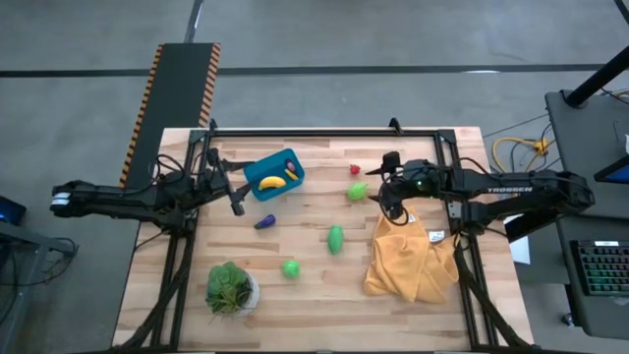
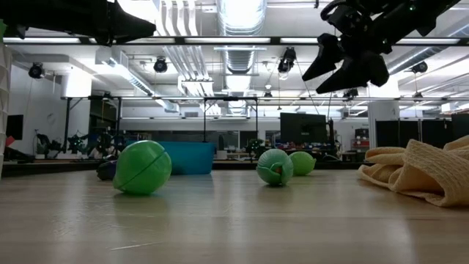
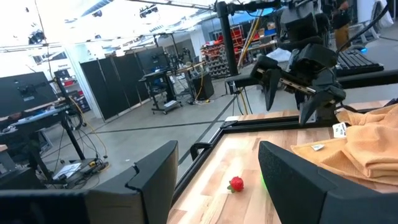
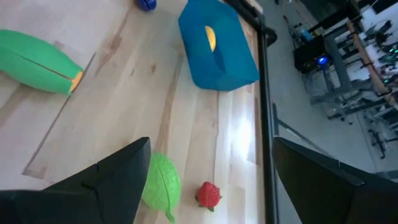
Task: Pick and placing Produce into tupperware
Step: Put the melon into the blue bin
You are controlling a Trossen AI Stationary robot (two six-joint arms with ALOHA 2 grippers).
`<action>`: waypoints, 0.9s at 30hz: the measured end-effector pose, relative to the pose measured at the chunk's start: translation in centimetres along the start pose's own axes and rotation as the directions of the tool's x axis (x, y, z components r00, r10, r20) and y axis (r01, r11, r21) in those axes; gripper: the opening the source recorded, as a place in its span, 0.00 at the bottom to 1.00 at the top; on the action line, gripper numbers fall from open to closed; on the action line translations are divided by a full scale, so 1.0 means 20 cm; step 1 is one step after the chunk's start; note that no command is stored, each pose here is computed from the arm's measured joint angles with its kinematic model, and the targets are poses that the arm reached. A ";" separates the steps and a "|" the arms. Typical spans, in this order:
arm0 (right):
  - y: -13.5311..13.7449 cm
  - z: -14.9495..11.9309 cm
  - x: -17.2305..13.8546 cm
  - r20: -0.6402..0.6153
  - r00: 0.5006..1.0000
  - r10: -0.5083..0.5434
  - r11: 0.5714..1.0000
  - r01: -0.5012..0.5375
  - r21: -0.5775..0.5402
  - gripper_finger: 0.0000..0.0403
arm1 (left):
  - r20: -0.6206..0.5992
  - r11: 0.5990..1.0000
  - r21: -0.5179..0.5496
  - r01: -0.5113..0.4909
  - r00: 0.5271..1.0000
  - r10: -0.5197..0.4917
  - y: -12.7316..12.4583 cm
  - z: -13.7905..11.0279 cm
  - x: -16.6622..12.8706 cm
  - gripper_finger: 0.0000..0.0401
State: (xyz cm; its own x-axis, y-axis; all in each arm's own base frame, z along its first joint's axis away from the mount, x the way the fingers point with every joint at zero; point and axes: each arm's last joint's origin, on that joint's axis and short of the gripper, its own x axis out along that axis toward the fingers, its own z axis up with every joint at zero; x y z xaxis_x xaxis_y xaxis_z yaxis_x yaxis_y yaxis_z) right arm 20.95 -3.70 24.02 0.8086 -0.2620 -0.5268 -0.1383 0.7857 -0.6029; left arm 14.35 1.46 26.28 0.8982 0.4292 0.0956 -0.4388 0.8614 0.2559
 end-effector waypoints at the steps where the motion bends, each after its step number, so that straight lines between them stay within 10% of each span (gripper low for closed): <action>1: 0.00 0.00 0.01 -0.009 1.000 0.008 1.000 -0.008 0.004 0.81 | -0.003 1.000 0.001 0.001 1.000 -0.001 0.00 0.00 0.00 0.52; 27: -0.11 0.09 0.38 -0.412 0.861 0.297 0.954 -0.283 0.097 0.81 | -0.020 0.999 0.054 0.007 1.000 -0.006 -0.02 -0.01 0.03 0.52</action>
State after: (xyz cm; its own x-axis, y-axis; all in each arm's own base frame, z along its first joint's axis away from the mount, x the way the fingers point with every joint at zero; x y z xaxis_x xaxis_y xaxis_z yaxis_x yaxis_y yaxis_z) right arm 28.42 -6.38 22.52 0.4194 -0.2234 -0.8799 -0.3048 0.8784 -0.3682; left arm 15.03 1.47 26.03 0.9001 0.4292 0.0744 -0.4301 0.8485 0.3083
